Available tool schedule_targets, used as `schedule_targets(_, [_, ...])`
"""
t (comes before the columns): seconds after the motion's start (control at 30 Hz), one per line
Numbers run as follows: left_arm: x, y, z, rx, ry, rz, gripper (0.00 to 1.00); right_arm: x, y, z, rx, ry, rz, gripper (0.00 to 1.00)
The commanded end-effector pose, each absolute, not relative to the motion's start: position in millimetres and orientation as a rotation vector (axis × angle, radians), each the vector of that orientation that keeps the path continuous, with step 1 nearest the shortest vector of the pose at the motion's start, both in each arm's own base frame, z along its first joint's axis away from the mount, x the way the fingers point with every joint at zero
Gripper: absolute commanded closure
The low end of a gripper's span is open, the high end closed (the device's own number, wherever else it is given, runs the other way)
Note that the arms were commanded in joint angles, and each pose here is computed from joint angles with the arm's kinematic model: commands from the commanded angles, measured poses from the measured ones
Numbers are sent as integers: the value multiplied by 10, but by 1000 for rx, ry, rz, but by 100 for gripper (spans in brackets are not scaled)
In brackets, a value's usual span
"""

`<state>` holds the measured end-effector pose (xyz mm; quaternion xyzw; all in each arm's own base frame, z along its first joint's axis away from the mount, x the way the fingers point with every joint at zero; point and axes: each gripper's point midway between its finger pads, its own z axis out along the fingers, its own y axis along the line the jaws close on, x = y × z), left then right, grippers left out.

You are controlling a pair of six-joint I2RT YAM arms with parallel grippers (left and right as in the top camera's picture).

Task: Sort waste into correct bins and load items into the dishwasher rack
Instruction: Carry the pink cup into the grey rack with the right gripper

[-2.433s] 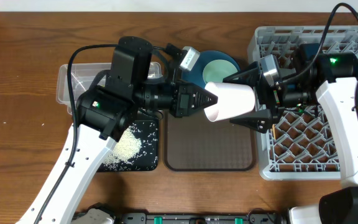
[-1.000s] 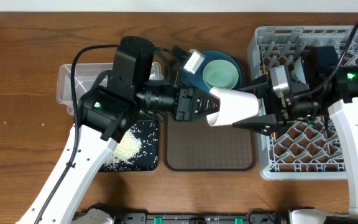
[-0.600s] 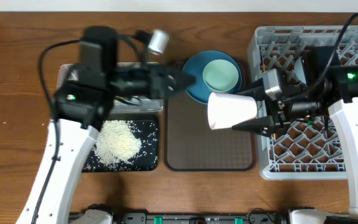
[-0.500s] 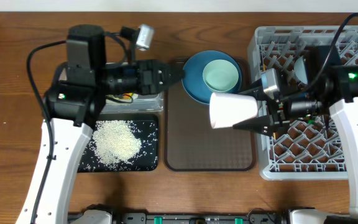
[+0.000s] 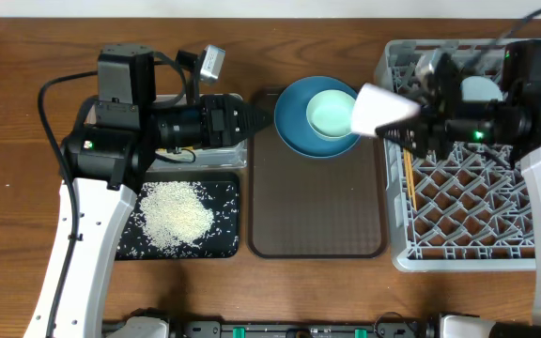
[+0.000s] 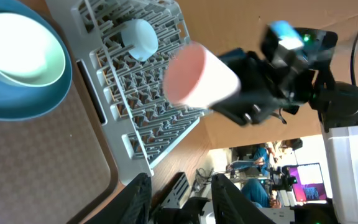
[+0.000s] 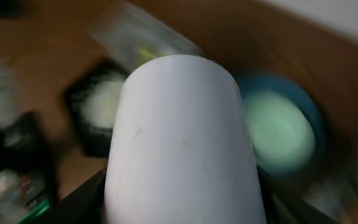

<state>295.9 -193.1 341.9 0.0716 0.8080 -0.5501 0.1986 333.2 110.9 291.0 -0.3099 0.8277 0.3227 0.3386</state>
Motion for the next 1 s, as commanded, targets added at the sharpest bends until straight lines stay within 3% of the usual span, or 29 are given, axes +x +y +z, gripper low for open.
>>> schedule_targets(0.0, [2978, -1903, 3379, 174, 2278, -1517, 64, 3536, 412, 2539, -168, 2553, 443, 74])
schedule_targets(0.03, [2985, -1896, 3366, 166, 2284, -1508, 64, 3537, 278, 2489, -69, 2588, 359, 74])
schedule_targets(0.1, [2990, -1889, 3353, 158, 2290, -1500, 51, 3501, 38, 2412, 102, 2636, 205, 75])
schedule_targets(0.17, [2990, -1889, 3353, 158, 2290, -1500, 48, 3445, -101, 2368, 199, 2663, 111, 76])
schedule_targets(0.43, [2991, -1889, 3353, 158, 2289, -1500, 21, 3307, -364, 2265, 354, 2705, -82, 78])
schedule_targets(0.57, [2991, -1889, 3354, 158, 2289, -1499, 14, 3283, -403, 2165, 366, 2726, -116, 77])
schedule_targets(0.97, [2991, -1889, 3354, 158, 2289, -1499, 7, 3279, -453, 1867, 395, 2744, -156, 75])
